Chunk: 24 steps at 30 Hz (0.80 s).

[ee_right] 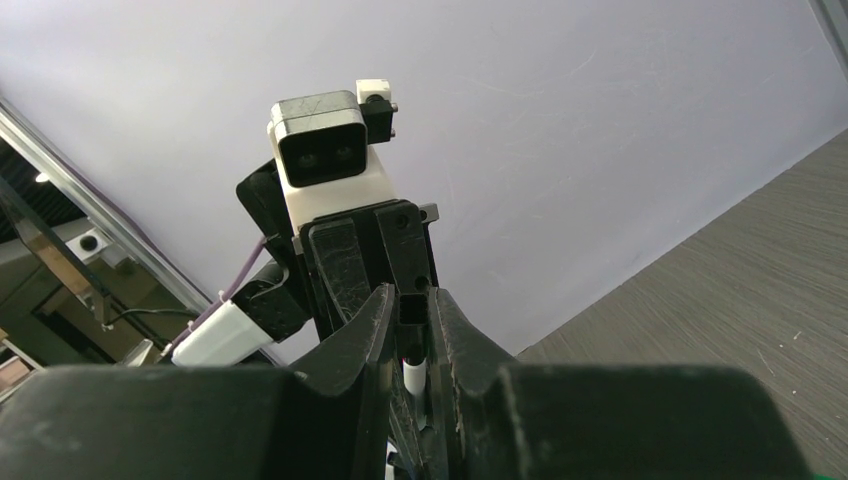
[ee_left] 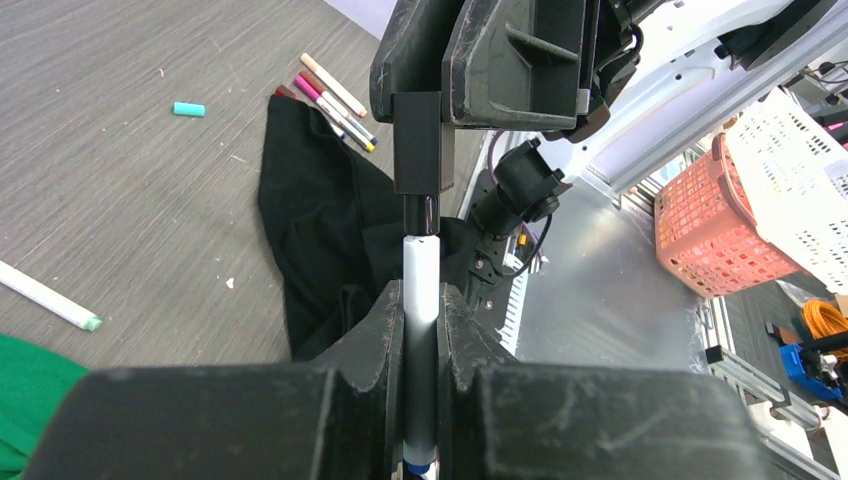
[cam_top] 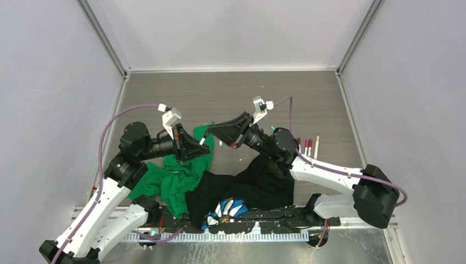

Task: Insert the pens into the pen caps
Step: Insert the pen cap onto the pen.

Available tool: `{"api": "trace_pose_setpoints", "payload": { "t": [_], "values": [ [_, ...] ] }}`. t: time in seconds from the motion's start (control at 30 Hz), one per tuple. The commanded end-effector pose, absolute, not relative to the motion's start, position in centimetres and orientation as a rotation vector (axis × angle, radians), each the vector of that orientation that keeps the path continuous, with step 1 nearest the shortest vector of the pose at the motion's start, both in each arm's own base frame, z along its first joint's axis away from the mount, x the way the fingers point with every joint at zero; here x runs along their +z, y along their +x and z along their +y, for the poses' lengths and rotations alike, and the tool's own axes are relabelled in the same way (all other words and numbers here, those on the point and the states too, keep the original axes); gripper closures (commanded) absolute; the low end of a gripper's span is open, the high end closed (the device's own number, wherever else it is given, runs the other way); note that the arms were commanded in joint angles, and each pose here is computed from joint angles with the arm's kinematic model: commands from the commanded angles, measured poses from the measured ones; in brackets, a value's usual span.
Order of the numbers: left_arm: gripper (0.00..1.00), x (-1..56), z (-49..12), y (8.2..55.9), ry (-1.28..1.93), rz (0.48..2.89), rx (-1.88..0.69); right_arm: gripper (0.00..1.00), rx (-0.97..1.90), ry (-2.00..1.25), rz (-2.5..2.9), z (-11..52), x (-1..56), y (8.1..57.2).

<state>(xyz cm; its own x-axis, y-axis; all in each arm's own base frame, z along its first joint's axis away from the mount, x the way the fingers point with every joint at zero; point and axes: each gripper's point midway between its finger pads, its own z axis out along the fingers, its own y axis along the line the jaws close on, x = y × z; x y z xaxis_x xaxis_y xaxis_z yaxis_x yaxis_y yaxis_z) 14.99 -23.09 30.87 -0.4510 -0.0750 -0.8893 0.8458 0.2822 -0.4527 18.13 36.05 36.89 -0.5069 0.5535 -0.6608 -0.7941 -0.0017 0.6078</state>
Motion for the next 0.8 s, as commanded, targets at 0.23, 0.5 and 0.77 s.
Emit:
{"api": "trace_pose_setpoints", "payload": {
  "t": [0.23,0.5,0.77],
  "values": [
    [1.0,34.6,-23.0,14.7,0.741,1.465,-1.287,0.99,1.764,-0.581,1.592,37.9,28.8,12.9],
    [1.0,34.6,-22.9,15.0,0.719,1.464,-1.275,0.99,1.736,-0.619,1.722,38.2,24.9,10.7],
    [1.0,35.1,-22.8,14.7,0.722,1.432,-1.277,0.99,1.776,-0.753,1.811,38.1,21.7,7.3]
  ]
}}
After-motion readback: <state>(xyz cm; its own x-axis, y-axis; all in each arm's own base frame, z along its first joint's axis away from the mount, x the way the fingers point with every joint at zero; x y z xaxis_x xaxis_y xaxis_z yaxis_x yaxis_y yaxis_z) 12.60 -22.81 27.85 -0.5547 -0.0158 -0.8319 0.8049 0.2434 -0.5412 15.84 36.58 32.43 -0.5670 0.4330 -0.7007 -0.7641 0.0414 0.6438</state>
